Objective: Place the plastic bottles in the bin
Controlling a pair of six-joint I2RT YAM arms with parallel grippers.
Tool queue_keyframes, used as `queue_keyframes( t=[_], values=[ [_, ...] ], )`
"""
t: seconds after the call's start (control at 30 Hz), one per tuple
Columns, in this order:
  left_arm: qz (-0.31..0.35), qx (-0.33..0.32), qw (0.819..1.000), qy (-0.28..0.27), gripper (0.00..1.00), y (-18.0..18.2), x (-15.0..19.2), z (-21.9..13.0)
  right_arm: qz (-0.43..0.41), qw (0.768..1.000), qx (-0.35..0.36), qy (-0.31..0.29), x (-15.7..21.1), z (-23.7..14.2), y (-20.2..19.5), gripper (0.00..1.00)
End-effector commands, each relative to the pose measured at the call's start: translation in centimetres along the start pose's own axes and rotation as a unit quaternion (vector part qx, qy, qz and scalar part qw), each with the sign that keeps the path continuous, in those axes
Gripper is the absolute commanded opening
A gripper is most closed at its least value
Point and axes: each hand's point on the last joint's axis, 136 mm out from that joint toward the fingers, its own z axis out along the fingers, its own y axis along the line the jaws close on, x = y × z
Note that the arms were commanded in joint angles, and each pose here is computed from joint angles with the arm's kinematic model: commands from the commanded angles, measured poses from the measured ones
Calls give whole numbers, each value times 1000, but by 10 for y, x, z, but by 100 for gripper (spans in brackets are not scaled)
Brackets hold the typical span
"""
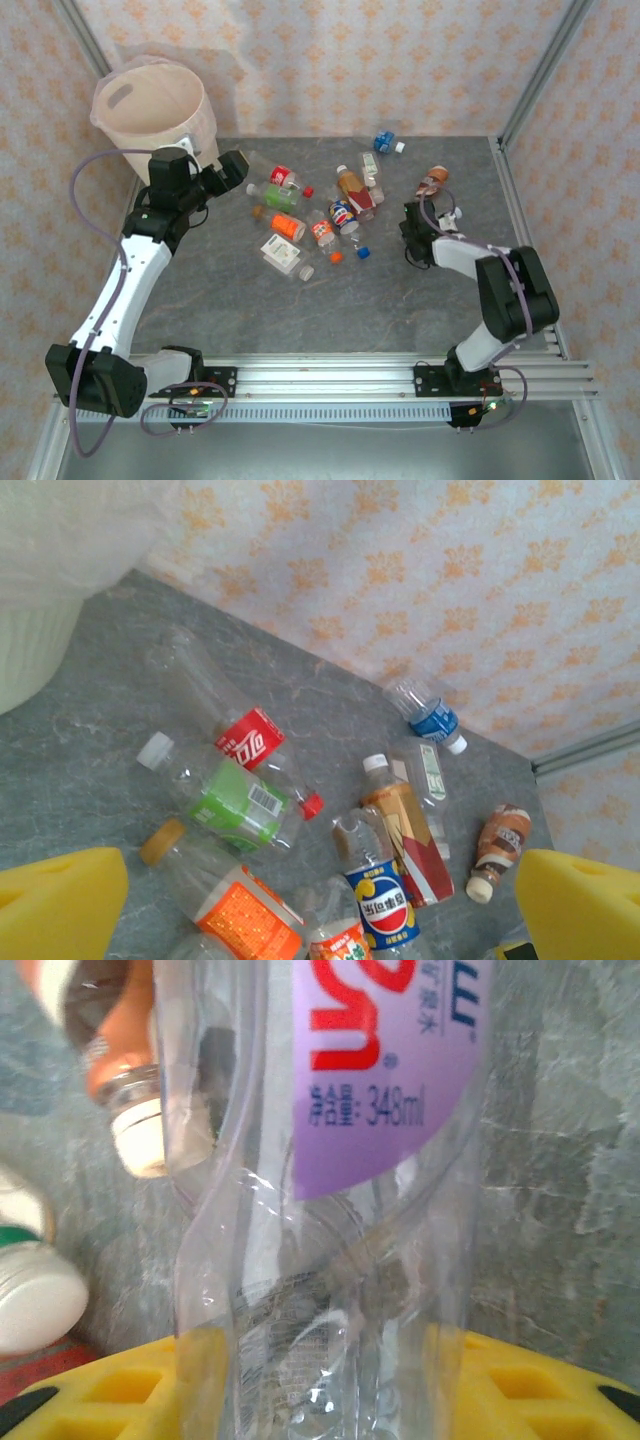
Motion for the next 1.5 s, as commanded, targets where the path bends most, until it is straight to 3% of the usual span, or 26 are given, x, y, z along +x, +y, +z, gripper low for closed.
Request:
queue_keyframes(
  t=[0.0,0.17,0.4,0.7,0.97,1.13,1.3,1.47],
  values=[
    [7,35,999,30,100,-15,13,8,-79,994,-74,-30,-12,-28,27,51],
    [28,83,994,67,100,-45,32,19,-200,965,-168,-13,8,-64,54,49],
    [65,128,981,133,100,-86,74,41,-271,918,-290,7,43,-92,90,46],
    [13,243,948,204,100,-145,110,65,-369,835,-398,85,109,-128,126,46],
    [49,215,948,231,100,-151,129,83,-438,760,-459,140,154,-158,142,47],
    [58,233,940,242,100,-168,141,91,-446,747,-469,152,164,-164,151,47],
    [71,153,954,248,100,-149,149,110,-442,738,-485,156,168,-173,161,47],
    [86,145,950,263,90,-153,159,114,-454,726,-490,167,175,-179,163,47]
  ],
)
